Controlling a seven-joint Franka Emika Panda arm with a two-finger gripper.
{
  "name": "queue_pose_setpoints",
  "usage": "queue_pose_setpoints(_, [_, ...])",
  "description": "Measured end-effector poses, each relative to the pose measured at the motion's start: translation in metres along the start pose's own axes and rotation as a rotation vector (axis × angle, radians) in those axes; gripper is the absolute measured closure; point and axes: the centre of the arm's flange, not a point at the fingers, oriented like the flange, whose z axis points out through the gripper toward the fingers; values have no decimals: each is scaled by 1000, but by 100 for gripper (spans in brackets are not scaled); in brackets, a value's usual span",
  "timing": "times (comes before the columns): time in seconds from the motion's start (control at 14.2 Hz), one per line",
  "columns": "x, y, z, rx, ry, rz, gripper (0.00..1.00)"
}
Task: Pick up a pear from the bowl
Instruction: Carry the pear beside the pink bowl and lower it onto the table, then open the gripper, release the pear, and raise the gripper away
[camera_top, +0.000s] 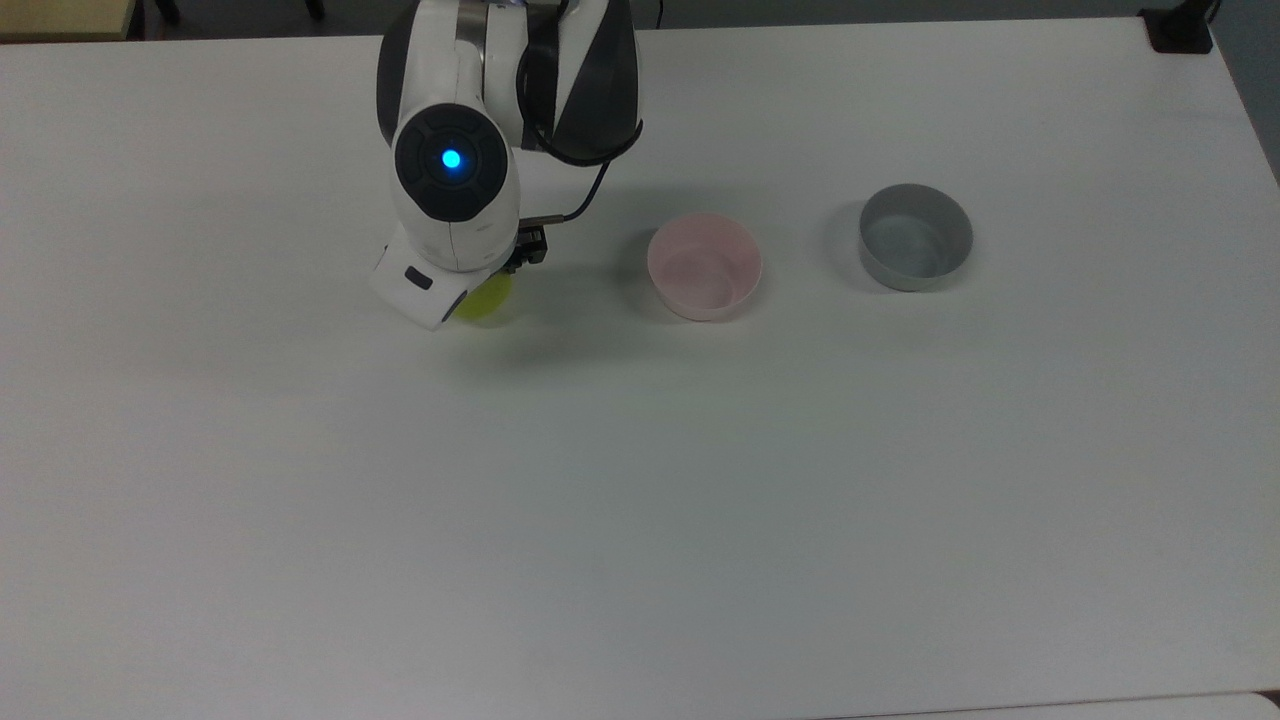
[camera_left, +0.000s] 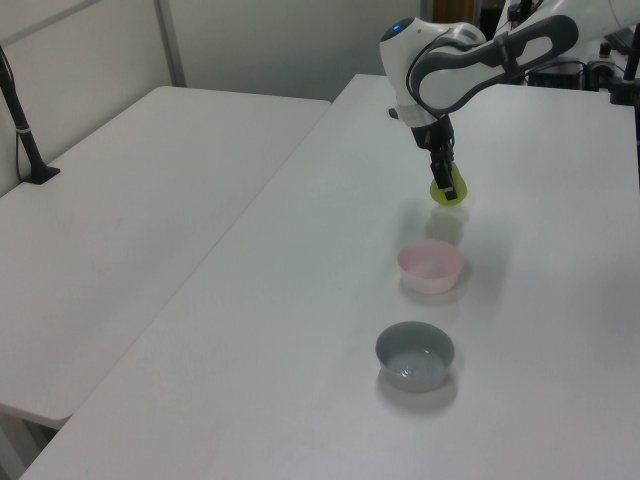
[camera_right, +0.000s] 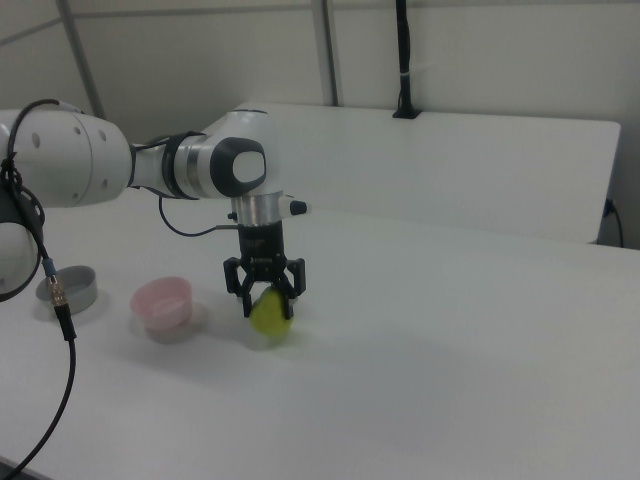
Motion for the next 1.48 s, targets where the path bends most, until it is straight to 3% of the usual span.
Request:
queue_pose_setpoints(0.14, [3,0,4,0,-1,1,17])
queue_pose_setpoints(0.28, [4,0,5,-1,2,2,0])
queue_pose_setpoints(0.77, [-4,6,-27,-13,57,23,0])
queue_pose_setpoints(0.91, [-23,9,-64,-19,99,34,0])
queue_pose_setpoints(1.13, [-70,10,-126,-11,143,58,0])
queue_pose_setpoints(1.48, [-117,43,-166,23,209,179,0])
